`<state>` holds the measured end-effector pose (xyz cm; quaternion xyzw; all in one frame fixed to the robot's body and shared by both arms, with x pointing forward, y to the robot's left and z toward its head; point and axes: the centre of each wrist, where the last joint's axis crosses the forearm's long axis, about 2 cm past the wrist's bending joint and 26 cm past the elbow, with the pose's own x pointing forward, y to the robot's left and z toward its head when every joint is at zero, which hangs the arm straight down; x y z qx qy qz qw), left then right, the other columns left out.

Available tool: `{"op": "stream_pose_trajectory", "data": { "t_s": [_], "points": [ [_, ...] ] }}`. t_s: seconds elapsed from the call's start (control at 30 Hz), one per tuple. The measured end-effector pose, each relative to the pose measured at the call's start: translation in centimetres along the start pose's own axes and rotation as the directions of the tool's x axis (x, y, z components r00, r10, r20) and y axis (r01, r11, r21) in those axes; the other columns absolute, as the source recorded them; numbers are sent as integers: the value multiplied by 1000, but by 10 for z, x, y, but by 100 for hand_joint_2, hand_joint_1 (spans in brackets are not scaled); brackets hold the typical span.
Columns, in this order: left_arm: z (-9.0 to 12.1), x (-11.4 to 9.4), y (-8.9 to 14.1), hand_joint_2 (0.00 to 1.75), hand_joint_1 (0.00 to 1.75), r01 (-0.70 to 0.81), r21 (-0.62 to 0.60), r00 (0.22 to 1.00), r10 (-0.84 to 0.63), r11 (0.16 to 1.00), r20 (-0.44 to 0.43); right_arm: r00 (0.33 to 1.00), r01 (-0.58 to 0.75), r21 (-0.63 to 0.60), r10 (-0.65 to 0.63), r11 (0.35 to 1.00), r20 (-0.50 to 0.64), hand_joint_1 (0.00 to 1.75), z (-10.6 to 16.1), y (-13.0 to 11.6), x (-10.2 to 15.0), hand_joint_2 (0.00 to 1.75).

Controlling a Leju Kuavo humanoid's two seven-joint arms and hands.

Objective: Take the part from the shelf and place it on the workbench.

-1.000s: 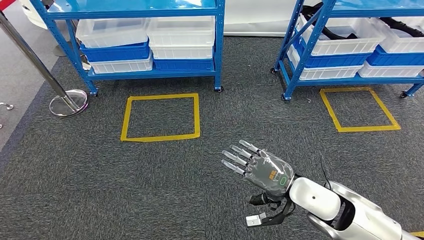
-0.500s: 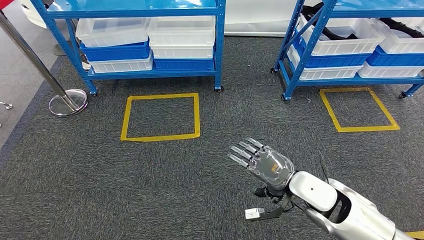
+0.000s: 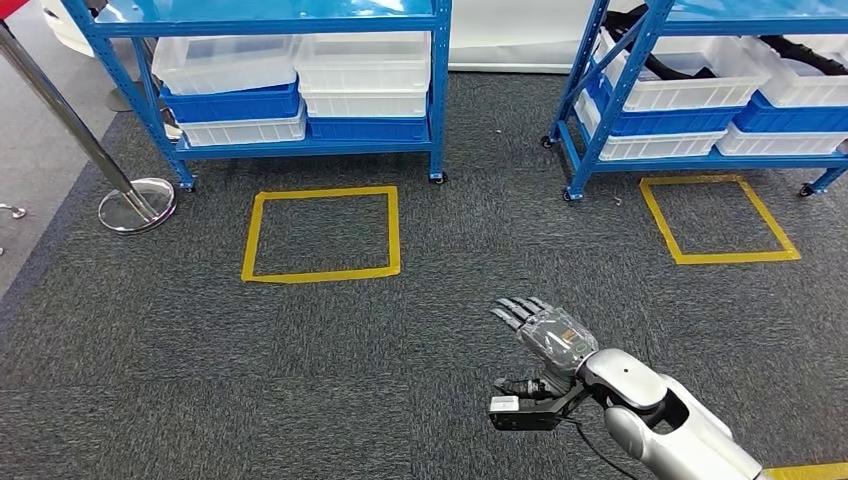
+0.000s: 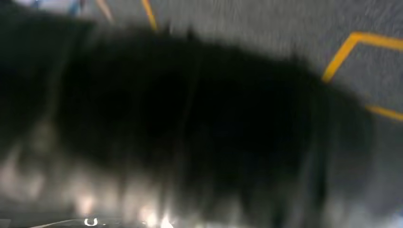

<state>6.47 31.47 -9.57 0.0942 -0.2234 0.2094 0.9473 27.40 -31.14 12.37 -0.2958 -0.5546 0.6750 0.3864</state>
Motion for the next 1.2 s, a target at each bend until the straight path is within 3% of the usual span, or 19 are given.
{"op": "stream_pose_trajectory", "data": {
  "t_s": [0.37, 0.47, 0.73, 1.0, 1.2],
  "points": [
    [0, -1, -3, 0, 0, 41, -38, 999, -41, 998, 3, 967, 230, 56, -222, 971, -127, 0, 4, 37, -9, 0],
    [0, -4, -6, 0, 0, 75, -70, 997, -76, 995, -4, 890, 417, 80, -388, 906, -238, 0, 12, 70, -10, 0],
    [2, -12, -10, 0, 0, 129, -119, 991, -132, 984, -18, 698, 660, 57, -583, 749, -415, 0, 31, 120, -4, 0],
    [3, -16, -11, 0, 0, 179, -159, 982, -186, 971, -29, 452, 831, -12, -687, 557, -569, 0, 58, 169, 14, 0],
    [1, -6, -19, 0, 0, 205, -187, 978, -208, 961, 2, 250, 914, -58, -670, 401, -699, 0, 96, 212, 37, 0]
  ]
}}
